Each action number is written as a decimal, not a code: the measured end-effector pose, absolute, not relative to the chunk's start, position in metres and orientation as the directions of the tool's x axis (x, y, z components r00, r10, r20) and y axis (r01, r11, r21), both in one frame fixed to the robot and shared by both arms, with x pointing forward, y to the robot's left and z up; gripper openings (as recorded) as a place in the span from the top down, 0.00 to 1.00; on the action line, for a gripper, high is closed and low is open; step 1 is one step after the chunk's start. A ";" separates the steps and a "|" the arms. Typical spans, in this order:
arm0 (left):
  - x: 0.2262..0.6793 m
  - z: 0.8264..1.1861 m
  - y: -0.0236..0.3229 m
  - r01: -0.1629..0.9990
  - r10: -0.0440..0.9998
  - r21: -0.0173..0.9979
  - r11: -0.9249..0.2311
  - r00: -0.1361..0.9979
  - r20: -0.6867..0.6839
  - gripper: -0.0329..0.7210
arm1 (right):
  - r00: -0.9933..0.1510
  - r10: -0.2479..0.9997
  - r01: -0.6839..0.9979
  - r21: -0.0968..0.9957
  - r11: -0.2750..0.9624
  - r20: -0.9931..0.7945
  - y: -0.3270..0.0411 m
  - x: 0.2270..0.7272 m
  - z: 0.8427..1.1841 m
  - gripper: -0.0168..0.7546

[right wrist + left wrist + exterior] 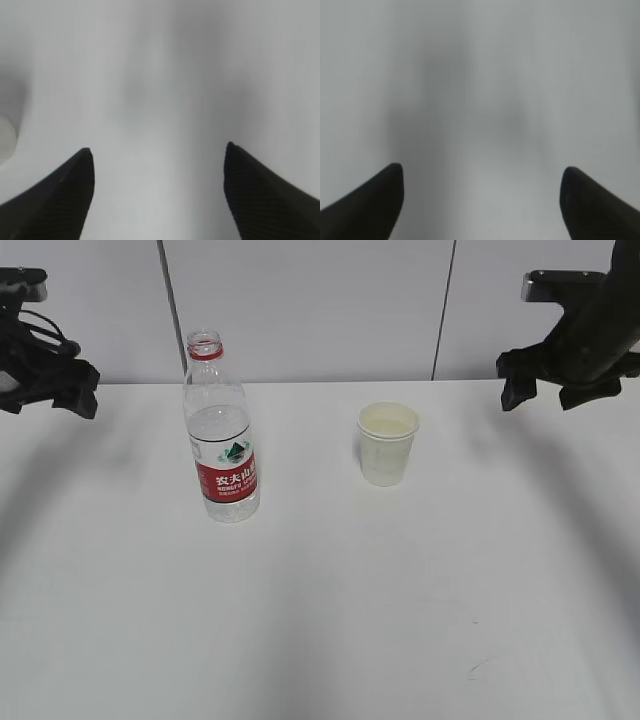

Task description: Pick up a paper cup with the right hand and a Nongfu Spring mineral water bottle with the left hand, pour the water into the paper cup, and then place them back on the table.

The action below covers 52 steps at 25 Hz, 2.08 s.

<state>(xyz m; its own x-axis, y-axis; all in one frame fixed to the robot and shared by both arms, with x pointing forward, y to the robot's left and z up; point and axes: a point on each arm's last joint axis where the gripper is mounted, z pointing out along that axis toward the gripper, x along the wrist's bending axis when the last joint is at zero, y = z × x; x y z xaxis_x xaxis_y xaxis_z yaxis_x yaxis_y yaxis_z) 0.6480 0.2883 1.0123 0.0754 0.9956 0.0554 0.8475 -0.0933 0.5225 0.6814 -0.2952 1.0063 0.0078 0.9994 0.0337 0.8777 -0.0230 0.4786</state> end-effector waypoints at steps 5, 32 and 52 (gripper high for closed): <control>0.648 1.051 0.289 0.897 0.996 0.434 -0.086 0.069 0.055 0.20 | 0.002 1.000 0.917 0.399 -0.014 0.031 -0.295 0.679 1.038 0.21; 0.554 1.138 0.294 0.919 0.996 0.386 -0.079 0.057 0.067 0.21 | -0.072 0.997 0.848 0.527 0.053 0.016 -0.293 0.604 1.172 0.21; 0.331 1.107 0.300 0.853 0.998 0.517 -0.066 0.055 0.038 0.21 | -0.115 0.993 0.919 0.384 0.091 0.040 -0.291 0.406 1.112 0.21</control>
